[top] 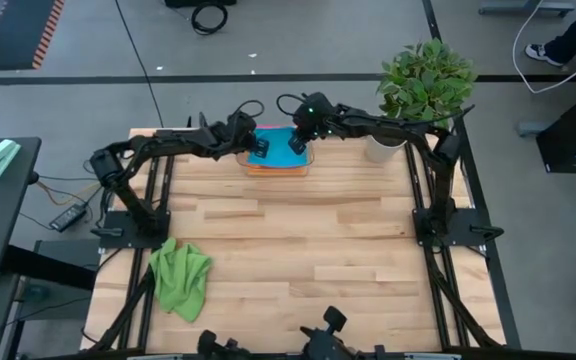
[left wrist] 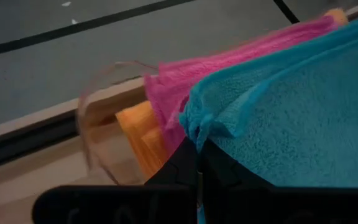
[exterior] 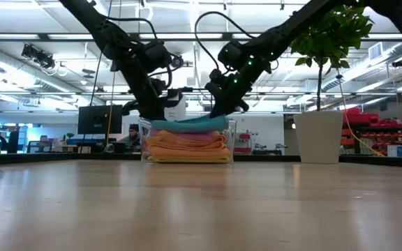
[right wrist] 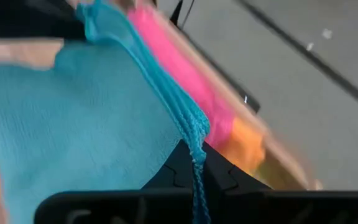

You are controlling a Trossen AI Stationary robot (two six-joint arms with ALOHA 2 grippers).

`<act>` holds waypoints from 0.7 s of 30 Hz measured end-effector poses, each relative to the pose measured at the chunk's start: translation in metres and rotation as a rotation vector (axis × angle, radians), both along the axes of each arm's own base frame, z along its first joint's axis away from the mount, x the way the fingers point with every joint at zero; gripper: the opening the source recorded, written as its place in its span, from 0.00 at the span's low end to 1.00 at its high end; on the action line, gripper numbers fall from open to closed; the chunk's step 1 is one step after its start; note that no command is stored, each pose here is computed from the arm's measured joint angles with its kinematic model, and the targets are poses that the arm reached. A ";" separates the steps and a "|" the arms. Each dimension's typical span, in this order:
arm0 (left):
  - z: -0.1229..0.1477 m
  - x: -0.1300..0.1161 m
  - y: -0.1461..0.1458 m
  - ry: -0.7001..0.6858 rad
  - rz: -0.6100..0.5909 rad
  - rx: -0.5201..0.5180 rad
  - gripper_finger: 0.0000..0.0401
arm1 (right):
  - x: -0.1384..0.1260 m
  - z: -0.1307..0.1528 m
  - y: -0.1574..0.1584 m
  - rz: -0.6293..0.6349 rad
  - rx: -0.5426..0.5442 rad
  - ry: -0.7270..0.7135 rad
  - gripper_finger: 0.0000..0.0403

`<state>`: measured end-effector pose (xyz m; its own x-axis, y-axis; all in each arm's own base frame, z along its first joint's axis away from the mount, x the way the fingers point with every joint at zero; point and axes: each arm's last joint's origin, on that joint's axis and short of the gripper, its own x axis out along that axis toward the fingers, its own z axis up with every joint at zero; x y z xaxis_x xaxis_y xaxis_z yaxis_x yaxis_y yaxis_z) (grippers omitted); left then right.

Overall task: Fold microfiber towels
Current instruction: Put the blue microfiber towel into the transparent bin

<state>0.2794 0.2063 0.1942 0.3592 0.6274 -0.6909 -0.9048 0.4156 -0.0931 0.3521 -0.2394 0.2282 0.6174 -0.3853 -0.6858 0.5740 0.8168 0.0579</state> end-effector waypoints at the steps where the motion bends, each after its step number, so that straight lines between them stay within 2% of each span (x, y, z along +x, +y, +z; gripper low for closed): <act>1: 0.000 -0.001 0.001 0.005 0.001 0.002 0.02 | 0.001 0.000 -0.001 0.000 -0.008 -0.013 0.02; 8: 0.001 -0.002 0.003 0.001 0.007 0.004 0.05 | 0.001 0.002 -0.001 0.010 -0.021 -0.015 0.09; 15: 0.001 -0.003 0.003 0.001 -0.007 -0.024 0.32 | -0.002 0.002 -0.001 0.000 0.003 0.003 0.19; 21: 0.015 -0.003 0.006 0.046 0.013 -0.074 0.53 | -0.013 0.008 -0.009 -0.057 0.053 -0.026 0.36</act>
<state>0.2766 0.2126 0.2095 0.3182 0.5781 -0.7513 -0.9139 0.3977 -0.0811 0.3388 -0.2486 0.2364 0.6134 -0.3840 -0.6902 0.6171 0.7784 0.1154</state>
